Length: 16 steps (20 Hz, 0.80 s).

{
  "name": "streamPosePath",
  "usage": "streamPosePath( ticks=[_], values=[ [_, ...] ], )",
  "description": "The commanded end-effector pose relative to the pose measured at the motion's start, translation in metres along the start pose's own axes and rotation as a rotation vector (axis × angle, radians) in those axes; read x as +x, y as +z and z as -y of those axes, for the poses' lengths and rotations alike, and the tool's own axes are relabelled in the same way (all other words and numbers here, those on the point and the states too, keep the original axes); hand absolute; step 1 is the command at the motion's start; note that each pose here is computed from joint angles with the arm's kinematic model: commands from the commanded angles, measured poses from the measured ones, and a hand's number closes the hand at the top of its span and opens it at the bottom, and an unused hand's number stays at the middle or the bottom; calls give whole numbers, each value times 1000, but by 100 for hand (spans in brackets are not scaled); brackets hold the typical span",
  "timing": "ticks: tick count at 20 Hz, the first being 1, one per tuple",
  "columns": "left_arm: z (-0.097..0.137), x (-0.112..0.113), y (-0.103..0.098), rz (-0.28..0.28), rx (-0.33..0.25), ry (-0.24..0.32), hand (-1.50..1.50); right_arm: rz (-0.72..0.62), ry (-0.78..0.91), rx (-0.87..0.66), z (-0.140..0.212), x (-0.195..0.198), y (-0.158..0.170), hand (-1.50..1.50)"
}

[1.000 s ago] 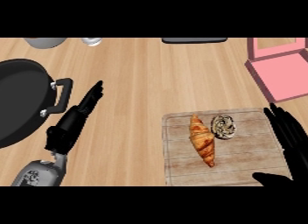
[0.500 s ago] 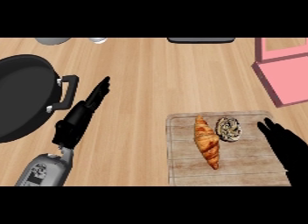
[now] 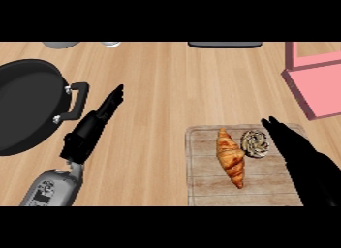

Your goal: Pick the cupcake from the cutting board and place it in the cardboard box

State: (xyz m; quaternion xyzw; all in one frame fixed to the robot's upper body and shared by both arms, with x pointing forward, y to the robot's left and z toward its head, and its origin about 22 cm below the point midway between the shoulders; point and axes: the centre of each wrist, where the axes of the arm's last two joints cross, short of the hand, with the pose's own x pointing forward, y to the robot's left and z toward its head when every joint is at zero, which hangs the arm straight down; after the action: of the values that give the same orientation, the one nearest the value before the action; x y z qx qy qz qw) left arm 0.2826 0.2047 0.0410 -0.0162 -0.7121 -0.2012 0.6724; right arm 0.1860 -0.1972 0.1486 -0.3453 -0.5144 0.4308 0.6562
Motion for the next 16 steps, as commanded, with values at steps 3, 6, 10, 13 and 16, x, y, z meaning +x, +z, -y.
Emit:
streamPosePath(
  ticks=[3, 6, 10, 13, 16],
  values=[
    [13, -5, 1, -6, -14, 0, 0, -56, 33, 53, -24, -5, -32, -150],
    [-10, 3, 4, -8, 12, -17, 0, -79, 35, 63, -46, -11, -37, -150],
    [6, -2, 6, -16, 3, 0, 0, -99, 41, 65, -23, -14, -45, -150],
    [-5, 3, 0, -13, 19, -8, 0, -81, 31, 35, -64, -28, -58, -150],
    [4, -3, -7, 4, 12, -7, 0, -48, 33, 11, -26, -16, -60, -150]
  ],
)
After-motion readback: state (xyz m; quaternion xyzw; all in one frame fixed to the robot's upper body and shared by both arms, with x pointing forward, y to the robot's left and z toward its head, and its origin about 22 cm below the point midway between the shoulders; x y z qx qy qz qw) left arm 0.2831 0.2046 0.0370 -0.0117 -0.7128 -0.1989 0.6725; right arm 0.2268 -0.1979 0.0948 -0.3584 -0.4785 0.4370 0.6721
